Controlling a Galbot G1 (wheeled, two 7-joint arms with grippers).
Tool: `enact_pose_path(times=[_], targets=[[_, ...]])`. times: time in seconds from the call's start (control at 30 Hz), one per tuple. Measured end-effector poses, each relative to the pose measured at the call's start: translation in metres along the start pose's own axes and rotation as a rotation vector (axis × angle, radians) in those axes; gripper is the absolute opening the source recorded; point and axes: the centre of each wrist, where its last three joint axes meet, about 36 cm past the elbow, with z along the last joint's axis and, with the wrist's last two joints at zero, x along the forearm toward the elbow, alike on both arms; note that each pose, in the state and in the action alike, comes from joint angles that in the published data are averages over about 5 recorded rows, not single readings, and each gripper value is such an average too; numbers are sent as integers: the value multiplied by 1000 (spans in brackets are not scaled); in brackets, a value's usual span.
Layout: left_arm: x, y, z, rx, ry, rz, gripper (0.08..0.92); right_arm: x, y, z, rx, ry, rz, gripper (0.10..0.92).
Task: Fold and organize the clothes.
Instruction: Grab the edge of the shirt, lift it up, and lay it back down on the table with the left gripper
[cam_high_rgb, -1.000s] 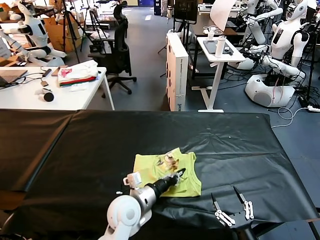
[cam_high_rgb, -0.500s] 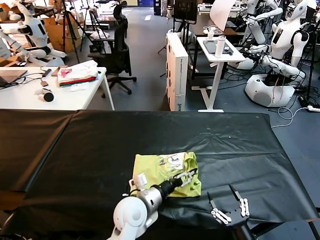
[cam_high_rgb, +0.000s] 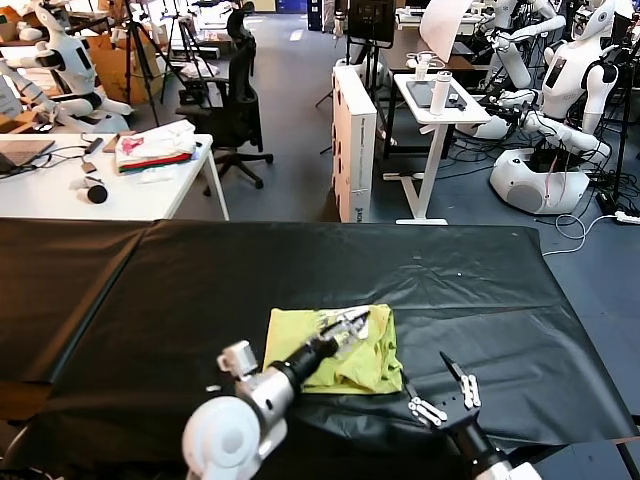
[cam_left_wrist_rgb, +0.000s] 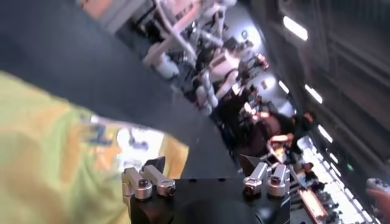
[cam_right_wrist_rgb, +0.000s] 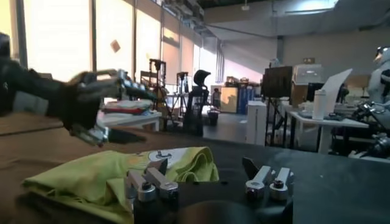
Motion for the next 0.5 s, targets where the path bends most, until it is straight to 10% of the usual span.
enact_pose_path(times=[0.5], targets=[[44, 26, -30, -273, -124, -187, 907, -34, -4, 0, 320, 11, -284, 907]])
